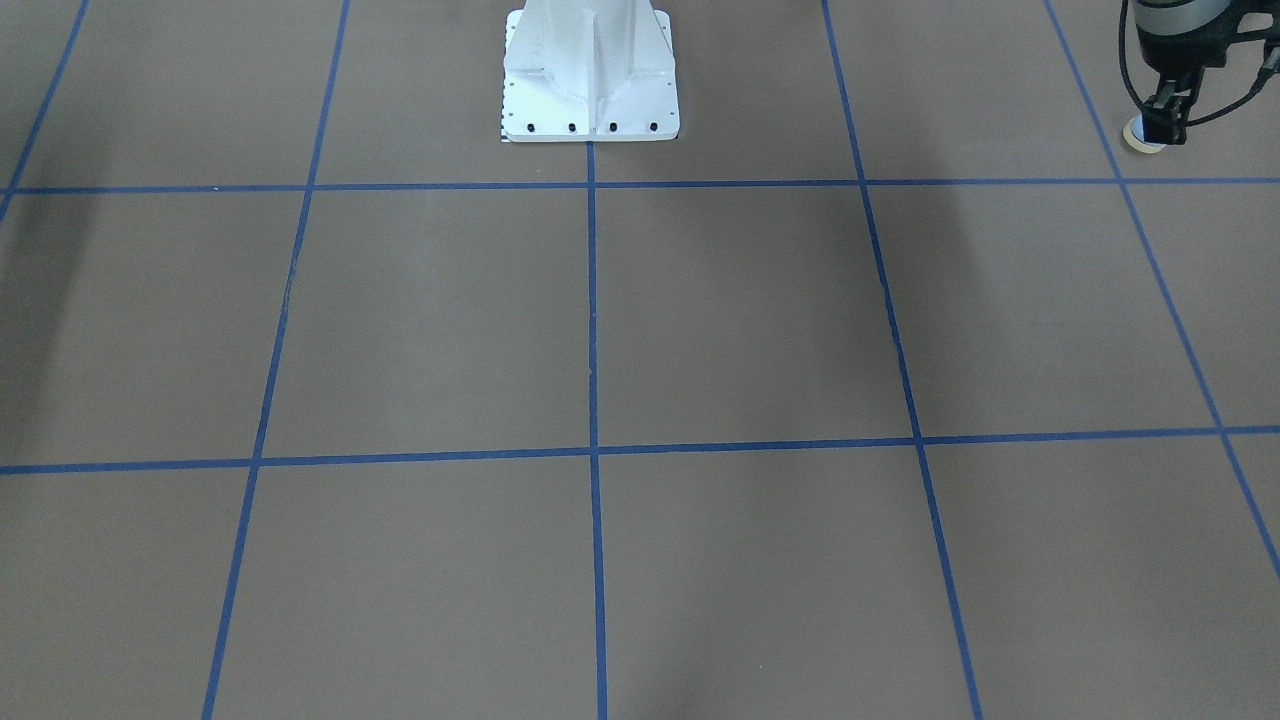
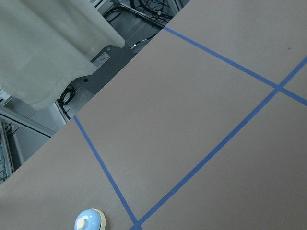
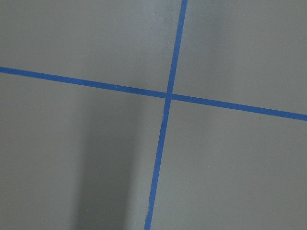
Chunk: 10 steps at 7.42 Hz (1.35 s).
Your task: Place and press bell with both arms
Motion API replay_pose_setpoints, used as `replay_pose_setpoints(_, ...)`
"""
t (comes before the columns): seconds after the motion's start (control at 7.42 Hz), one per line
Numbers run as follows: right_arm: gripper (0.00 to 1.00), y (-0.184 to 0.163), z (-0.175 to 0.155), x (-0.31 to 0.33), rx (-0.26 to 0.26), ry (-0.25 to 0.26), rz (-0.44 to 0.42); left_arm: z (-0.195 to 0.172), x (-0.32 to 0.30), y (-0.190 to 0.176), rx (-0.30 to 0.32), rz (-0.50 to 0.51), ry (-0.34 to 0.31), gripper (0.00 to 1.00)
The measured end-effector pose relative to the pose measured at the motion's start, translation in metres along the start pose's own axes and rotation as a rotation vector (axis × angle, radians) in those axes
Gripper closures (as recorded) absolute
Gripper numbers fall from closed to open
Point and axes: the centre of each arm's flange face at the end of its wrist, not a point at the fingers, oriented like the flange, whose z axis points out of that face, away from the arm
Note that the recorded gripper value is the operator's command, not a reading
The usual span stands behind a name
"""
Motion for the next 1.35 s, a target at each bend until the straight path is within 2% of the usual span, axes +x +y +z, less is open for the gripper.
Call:
replay_pose_setpoints(0.4,0.00,0.001,-0.002,-0.002,0.004,0.000,-0.004,0.075,0.009,0.062,0.115,-0.253,-0.145,0.00)
replay_pose_setpoints(0.81,0.00,0.000,-0.004,-0.004,0.007,-0.001,-0.007,0.138,0.003,0.075,0.243,-0.511,-0.226,0.00)
replay_pose_setpoints(1.08,0.00,0.000,-0.004,-0.004,0.008,0.000,-0.008,0.186,-0.011,0.089,0.332,-0.591,-0.247,0.00)
replay_pose_setpoints(1.35,0.00,0.000,-0.004,-0.004,0.008,0.001,-0.010,0.236,-0.019,0.101,0.383,-0.623,-0.251,0.00)
